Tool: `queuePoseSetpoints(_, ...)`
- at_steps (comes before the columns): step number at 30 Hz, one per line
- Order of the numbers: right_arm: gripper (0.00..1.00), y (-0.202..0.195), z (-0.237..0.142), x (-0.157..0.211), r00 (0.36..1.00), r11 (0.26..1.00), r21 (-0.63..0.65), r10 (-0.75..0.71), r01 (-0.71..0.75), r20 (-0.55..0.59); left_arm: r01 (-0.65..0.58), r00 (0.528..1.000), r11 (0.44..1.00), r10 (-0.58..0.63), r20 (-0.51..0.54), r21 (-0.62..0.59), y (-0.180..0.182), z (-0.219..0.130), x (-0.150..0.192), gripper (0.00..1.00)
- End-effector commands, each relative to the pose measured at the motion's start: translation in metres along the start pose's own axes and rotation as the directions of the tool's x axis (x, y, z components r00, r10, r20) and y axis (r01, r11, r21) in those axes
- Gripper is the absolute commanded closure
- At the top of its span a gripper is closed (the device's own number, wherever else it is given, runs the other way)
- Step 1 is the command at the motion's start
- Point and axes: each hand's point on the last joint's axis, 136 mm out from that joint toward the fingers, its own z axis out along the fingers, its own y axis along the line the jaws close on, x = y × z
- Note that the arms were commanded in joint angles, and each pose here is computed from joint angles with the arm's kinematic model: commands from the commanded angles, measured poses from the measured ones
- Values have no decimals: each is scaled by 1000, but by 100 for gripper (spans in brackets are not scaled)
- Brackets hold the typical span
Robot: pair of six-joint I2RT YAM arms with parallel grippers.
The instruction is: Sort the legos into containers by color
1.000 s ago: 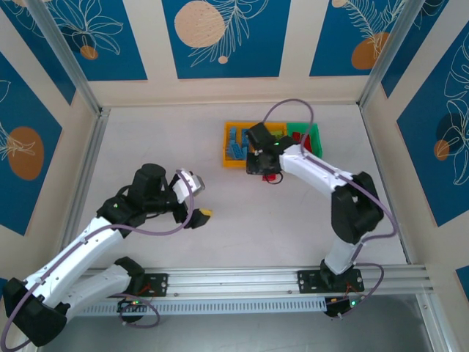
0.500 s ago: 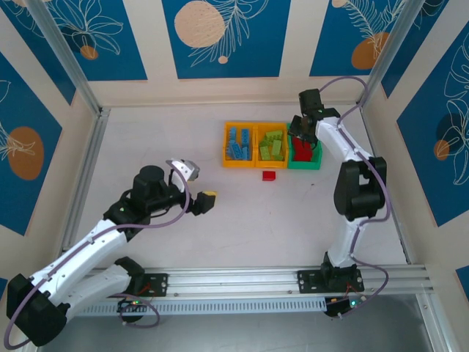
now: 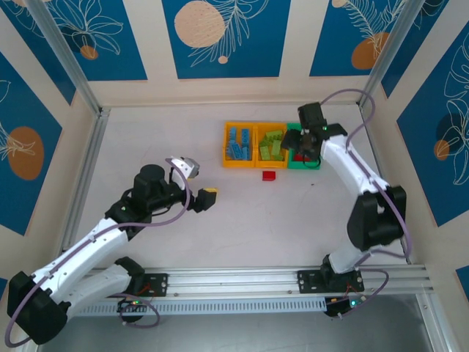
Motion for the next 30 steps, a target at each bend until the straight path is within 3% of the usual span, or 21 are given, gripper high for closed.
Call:
queuePoseSetpoints(1,23,9,7,39,999,1000,-21,-9,8,-43,-42,999,998,40,31,51,-11,2,-12,0)
queuePoseSetpoints(7,23,22,41,78,982,989,23,-144,148,-120,-39,999,997,38,20,66,-12,7,-13,0)
queuePoseSetpoints(16,22,32,104,68,953,954,84,-276,287,-127,-37,999,999,38,-15,32,-8,5,-9,0)
queuePoseSetpoints(23,22,39,125,79,943,950,69,-291,305,-164,-35,999,999,36,-20,22,-6,6,-6,0)
queuePoseSetpoints(30,38,32,128,93,943,954,86,-267,288,-198,-40,999,999,40,-30,30,-7,6,-4,0)
